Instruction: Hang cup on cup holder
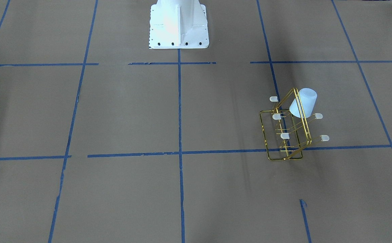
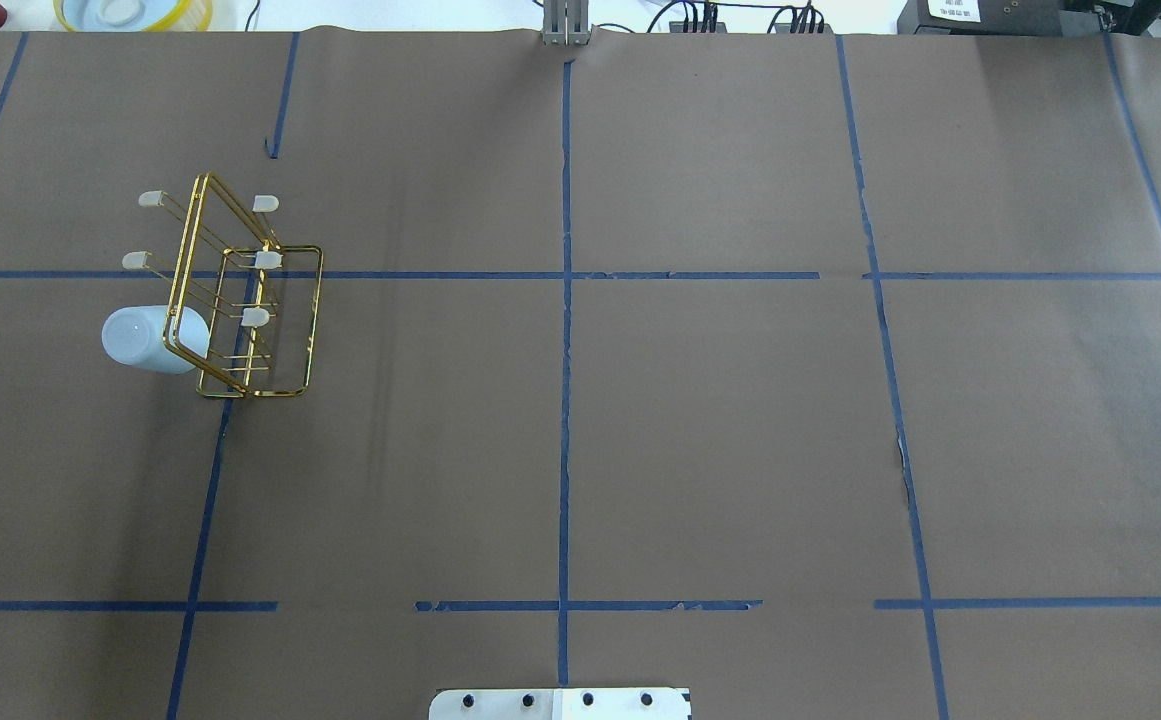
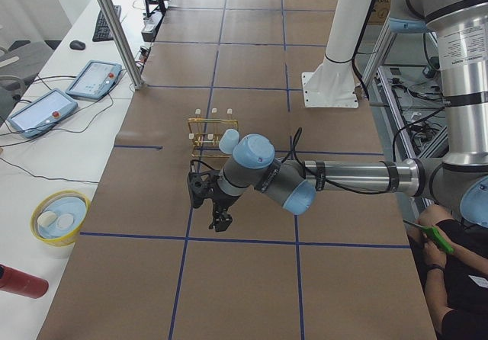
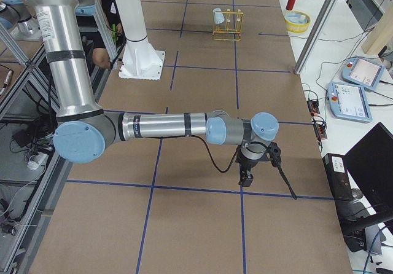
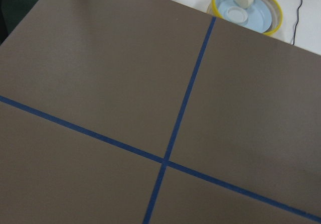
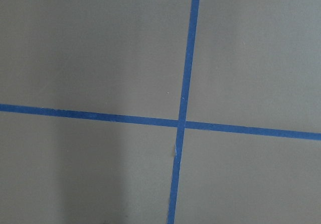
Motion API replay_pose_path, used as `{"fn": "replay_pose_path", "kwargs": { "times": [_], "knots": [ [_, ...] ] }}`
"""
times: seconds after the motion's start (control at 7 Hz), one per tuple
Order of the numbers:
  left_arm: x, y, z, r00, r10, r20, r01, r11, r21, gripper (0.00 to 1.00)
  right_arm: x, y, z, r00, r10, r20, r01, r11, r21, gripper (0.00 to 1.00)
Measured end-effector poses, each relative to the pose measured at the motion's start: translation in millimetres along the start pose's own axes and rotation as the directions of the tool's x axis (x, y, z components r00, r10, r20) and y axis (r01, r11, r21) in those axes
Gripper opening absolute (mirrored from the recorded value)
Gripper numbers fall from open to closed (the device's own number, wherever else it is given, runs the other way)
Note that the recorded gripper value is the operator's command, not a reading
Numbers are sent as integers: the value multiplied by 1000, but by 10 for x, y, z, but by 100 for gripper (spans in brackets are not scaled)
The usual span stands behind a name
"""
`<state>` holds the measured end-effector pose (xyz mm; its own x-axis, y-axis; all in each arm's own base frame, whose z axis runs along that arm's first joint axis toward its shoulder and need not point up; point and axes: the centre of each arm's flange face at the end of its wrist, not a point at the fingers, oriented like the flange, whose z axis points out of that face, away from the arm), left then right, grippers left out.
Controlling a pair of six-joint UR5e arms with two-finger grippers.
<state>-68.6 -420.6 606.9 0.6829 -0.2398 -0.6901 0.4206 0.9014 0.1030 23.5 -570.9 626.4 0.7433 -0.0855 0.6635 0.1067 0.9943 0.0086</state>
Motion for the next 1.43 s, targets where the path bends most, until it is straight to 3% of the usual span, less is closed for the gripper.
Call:
{"fn": "replay_pose_path", "kwargs": {
  "times": [0.29,0.71,1.0,1.43],
  "knots": [
    [-210,33,3,991,130,40,-126,987,-97,100,0,0,1,1000,0,0,0,1000,0,100],
    [-403,171,103,956,292,2,-281,920,-274,100,0,0,0,1000,0,0,0,1000,0,100],
    [-465,229,131,940,340,-23,-330,888,-320,100,0,0,0,1000,0,0,0,1000,0,100],
    [-419,269,151,942,323,-87,-333,884,-327,100,0,-1,-1,1000,-1,0,1,1000,1,100]
  ]
}}
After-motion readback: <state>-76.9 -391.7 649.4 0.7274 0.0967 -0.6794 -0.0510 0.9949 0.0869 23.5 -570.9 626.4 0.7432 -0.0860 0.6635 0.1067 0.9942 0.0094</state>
